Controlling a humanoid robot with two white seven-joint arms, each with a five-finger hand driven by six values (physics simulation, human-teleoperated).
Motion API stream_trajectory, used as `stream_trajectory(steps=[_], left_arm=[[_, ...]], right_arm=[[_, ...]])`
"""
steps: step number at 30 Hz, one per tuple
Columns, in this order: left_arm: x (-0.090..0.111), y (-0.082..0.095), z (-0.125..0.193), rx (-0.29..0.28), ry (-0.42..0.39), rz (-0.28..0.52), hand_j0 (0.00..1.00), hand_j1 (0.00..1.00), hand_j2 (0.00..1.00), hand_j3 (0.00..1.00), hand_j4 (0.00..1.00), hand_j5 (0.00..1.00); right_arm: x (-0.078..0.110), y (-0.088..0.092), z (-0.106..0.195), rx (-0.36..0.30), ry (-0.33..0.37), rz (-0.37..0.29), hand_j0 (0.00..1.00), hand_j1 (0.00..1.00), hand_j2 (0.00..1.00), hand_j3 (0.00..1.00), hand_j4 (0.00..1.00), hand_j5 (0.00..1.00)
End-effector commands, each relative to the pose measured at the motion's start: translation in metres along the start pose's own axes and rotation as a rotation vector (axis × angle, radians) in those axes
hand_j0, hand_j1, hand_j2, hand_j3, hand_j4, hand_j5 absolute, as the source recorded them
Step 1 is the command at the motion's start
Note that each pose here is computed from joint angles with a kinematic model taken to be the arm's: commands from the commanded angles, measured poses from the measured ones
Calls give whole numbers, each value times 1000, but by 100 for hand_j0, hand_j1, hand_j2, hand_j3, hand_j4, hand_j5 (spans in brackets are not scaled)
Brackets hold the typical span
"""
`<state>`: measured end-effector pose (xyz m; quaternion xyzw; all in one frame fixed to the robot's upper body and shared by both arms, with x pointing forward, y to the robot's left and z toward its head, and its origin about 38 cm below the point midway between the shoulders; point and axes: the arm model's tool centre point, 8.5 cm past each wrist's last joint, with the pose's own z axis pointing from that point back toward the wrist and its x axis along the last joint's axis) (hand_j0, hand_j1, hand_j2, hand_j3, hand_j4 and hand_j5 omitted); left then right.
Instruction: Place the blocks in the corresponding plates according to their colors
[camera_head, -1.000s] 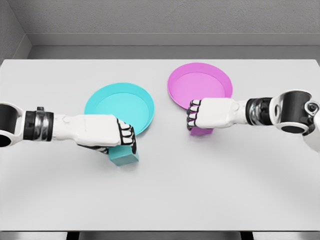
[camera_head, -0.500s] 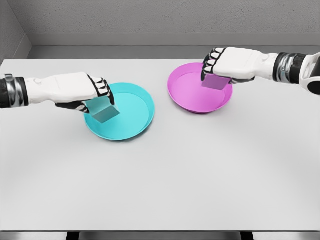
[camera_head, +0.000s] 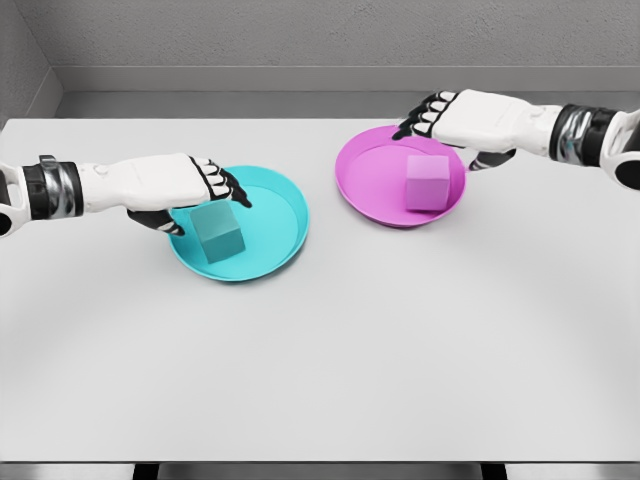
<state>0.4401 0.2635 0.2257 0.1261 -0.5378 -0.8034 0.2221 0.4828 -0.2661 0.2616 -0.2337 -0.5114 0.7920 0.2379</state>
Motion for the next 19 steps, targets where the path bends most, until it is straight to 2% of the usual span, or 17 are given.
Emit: stream_trajectory(steps=[1,4,7,9,11,19], left_arm=[[0,1,0,15,-5,22,100,100,100,100,100,100],[-3,3,6,17,5,20,100,100,100,100,100,100],[-18,3,56,43,66,113,100,100,100,100,100,100],[-28,-3,90,2,139,110,100,100,100,100,100,100],[-32,-12,110,-22,177,129,100,100,100,100,100,100],[-32,-20,113,-29,183,157,100,100,100,100,100,100]], right_arm=[[-26,-7,27,-42,85,-28,100,100,100,100,100,100],[-33,2,40,-40,114,-48,100,100,100,100,100,100],[-41,3,55,-40,148,-49,100,100,100,100,100,100],[-42,12,59,-21,154,-56,100,100,100,100,100,100],[-43,11,61,-23,159,-56,100,100,100,100,100,100],[-42,19,64,-5,162,-60,100,100,100,100,100,100]])
